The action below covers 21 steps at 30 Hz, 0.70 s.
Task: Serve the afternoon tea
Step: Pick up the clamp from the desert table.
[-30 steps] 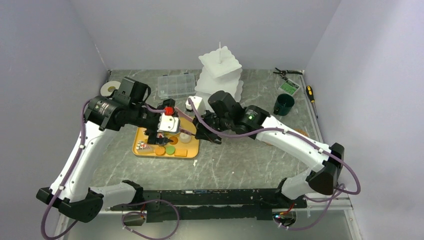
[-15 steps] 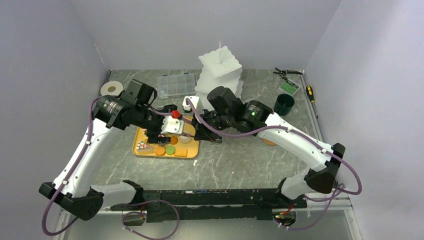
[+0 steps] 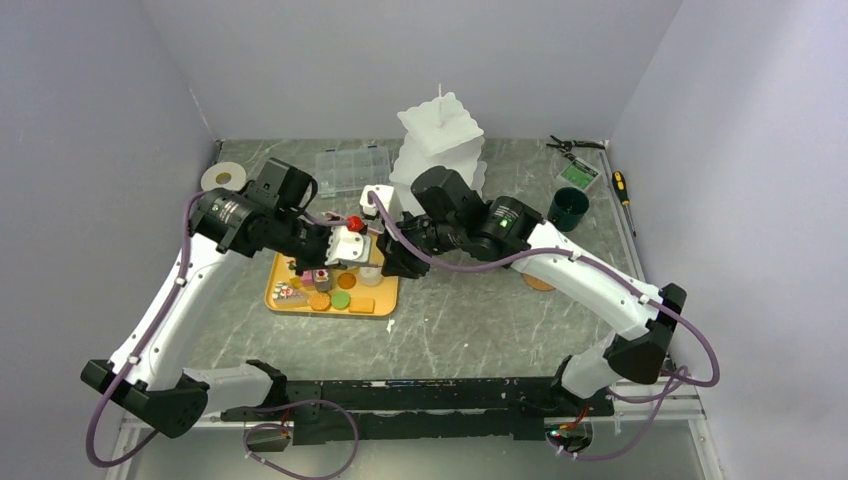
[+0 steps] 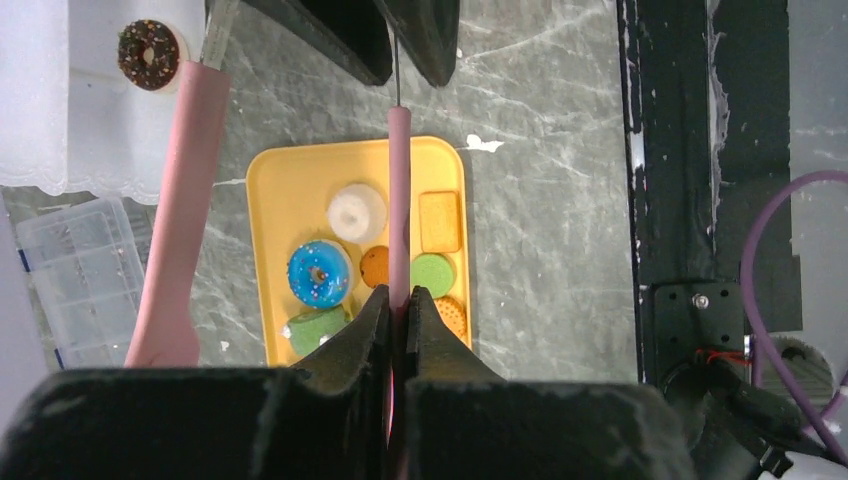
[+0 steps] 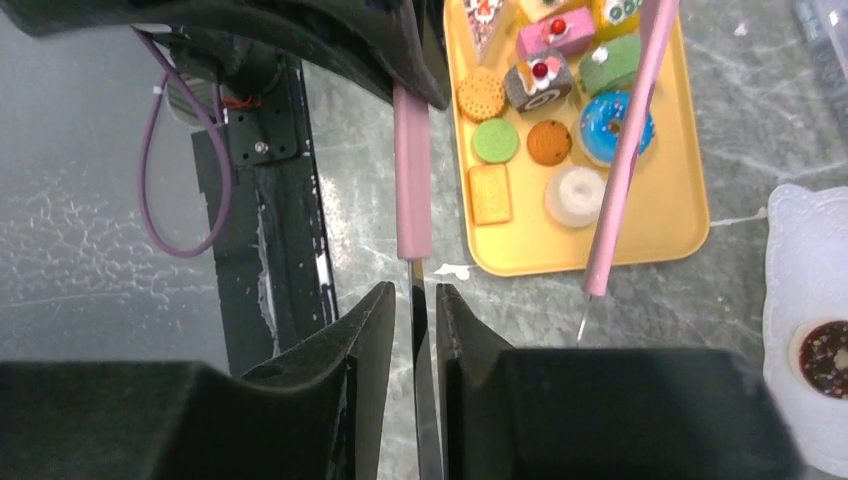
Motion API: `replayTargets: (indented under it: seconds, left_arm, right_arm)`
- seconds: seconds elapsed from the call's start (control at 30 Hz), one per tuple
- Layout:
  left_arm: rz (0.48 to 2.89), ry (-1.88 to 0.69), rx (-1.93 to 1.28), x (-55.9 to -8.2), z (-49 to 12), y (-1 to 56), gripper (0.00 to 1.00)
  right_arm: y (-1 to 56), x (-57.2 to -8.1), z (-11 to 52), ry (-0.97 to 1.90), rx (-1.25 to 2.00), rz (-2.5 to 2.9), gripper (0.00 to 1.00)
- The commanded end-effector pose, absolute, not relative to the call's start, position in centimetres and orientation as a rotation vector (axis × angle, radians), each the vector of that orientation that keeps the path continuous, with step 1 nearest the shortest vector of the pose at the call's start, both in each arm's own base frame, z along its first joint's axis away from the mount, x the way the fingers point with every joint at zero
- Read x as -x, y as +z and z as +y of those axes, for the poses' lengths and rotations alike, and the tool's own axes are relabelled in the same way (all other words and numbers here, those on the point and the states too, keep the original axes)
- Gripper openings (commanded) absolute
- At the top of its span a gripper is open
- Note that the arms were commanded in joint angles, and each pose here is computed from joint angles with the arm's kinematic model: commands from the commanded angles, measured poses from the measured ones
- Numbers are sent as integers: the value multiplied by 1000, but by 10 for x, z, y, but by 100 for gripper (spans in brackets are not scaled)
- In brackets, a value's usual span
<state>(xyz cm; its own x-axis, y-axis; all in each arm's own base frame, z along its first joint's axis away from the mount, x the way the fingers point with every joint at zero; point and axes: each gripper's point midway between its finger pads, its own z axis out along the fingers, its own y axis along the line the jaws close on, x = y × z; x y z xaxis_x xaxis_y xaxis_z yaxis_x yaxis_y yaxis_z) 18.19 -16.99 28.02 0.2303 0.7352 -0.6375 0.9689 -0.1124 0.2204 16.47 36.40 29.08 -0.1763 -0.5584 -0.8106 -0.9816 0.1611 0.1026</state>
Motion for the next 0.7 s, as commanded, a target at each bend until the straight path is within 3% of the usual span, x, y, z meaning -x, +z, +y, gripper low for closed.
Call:
replayTargets:
  seconds: [0.0,0.2,0.3,0.43,0.67]
  left_arm:
    - [1499,-549,-1781,-182,-186,295,3]
    - [1573,-719,-1545,-175,-204,307,3]
    - [1634,-860,-1413,-167,-214,317,3]
    - [1650,-997,-1274,-159,-224,342,3]
    - [1611,-1011,-1014,-181,-220,388,3]
  right_arm:
    - [357,-170,371,897,1340,1603,34]
    - [429,-181,344,839,1088,1388,81]
    - [464,-189,316,801,920,1284,99]
    - [483,-194,291,825,817,1232,100]
    - [475,-190,269,987,767,1205,100]
